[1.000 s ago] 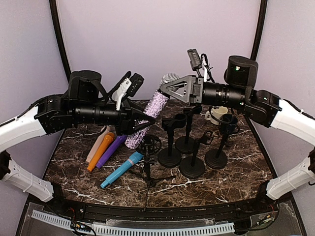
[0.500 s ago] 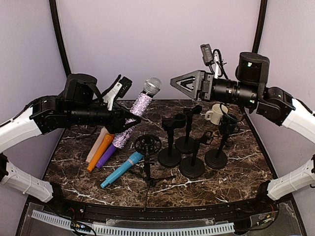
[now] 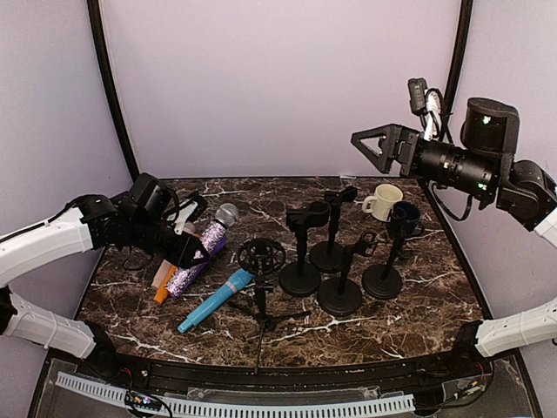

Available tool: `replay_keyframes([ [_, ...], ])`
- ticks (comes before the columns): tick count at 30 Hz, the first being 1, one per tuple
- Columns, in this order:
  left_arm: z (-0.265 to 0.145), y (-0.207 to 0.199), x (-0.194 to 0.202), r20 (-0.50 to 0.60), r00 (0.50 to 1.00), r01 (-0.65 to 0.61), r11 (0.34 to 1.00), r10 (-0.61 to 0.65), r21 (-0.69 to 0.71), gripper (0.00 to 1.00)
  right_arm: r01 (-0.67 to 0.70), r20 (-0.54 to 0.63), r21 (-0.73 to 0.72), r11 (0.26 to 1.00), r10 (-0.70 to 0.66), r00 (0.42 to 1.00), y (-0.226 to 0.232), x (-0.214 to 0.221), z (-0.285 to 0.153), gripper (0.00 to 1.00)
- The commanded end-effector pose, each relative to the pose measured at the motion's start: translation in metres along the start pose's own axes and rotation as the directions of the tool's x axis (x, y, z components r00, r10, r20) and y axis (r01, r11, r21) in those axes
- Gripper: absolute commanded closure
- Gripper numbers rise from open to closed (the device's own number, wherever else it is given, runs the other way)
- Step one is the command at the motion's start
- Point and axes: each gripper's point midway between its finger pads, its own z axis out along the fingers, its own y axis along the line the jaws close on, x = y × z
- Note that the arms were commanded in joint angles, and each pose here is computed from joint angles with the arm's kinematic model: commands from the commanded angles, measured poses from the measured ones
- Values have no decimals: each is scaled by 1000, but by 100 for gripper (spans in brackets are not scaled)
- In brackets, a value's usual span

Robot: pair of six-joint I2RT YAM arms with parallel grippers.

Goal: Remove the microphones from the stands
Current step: Place the microphone at the center of the board.

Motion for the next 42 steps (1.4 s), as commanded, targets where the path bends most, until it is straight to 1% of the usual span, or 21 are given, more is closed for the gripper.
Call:
replay_keyframes([
  [1, 16, 7, 13, -47, 998, -47, 999, 47, -16, 92, 12, 10, 62, 998, -13, 1000, -17, 2, 1, 5],
  [5, 32, 11, 24, -99, 993, -68, 997, 66, -22, 90, -14, 0, 86, 996, 14, 1000, -24, 9, 3, 6],
  [10, 47, 14, 29, -122, 989, -91, 996, 87, -27, 86, -41, 13, 99, 994, 40, 999, -31, 14, -1, 6],
  [18, 77, 28, 58, -244, 964, -123, 991, 105, -59, 86, -51, -2, 110, 993, 52, 999, -37, 22, -3, 5],
  [26, 93, 40, 63, -274, 957, -121, 989, 94, -84, 85, -70, -22, 91, 993, 72, 997, -36, 30, 0, 5],
  [28, 97, 40, 66, -285, 954, -117, 990, 91, -75, 82, -74, -24, 95, 993, 76, 997, -37, 32, -1, 5],
  [33, 106, 41, 76, -319, 944, -114, 991, 87, -65, 70, -86, -20, 105, 991, 88, 996, -40, 34, -4, 6],
  [36, 108, 42, 77, -328, 941, -111, 992, 84, -64, 66, -87, -16, 109, 990, 89, 996, -41, 33, -6, 6],
  [40, 110, 43, 77, -329, 940, -112, 992, 84, -64, 53, -88, -16, 114, 990, 90, 996, -42, 33, -8, 6],
  [42, 109, 42, 77, -329, 940, -114, 992, 87, -61, 48, -90, -16, 117, 989, 93, 996, -42, 34, -8, 6],
])
